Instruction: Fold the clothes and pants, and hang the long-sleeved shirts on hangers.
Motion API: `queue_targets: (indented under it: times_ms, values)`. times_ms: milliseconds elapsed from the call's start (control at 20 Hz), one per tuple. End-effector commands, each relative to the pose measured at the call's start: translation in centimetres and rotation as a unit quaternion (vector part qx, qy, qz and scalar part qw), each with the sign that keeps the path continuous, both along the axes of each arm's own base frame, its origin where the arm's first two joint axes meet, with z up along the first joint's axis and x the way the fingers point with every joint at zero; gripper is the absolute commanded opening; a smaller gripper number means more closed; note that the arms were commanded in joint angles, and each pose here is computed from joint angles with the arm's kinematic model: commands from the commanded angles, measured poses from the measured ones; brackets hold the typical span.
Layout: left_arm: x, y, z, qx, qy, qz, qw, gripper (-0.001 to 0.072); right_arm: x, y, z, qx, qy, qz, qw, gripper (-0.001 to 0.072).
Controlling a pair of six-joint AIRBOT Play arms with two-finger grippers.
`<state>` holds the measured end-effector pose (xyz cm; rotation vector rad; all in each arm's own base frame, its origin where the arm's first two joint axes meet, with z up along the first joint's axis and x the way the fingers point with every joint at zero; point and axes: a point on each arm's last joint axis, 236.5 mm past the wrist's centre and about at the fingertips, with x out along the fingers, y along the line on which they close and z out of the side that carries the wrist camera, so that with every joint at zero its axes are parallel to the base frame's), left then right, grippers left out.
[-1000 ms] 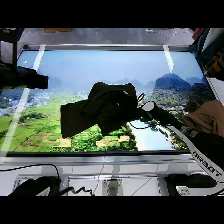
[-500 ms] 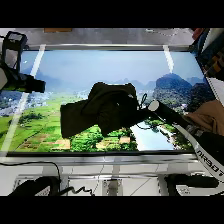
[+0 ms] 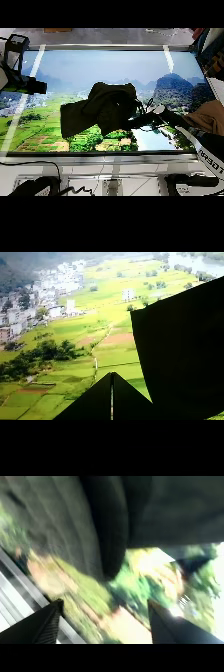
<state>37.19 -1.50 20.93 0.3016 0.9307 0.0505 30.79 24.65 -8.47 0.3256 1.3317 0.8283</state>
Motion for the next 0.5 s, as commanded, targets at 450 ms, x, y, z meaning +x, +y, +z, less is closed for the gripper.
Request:
queue_targets:
  times_ms: [450]
  values:
    - [0.0, -0.3, -0.1, -0.007, 0.002, -0.003, 1.0, 0.0018, 2.7, 3.0, 0.2, 0.053, 0.026, -0.069, 0.996, 0.045]
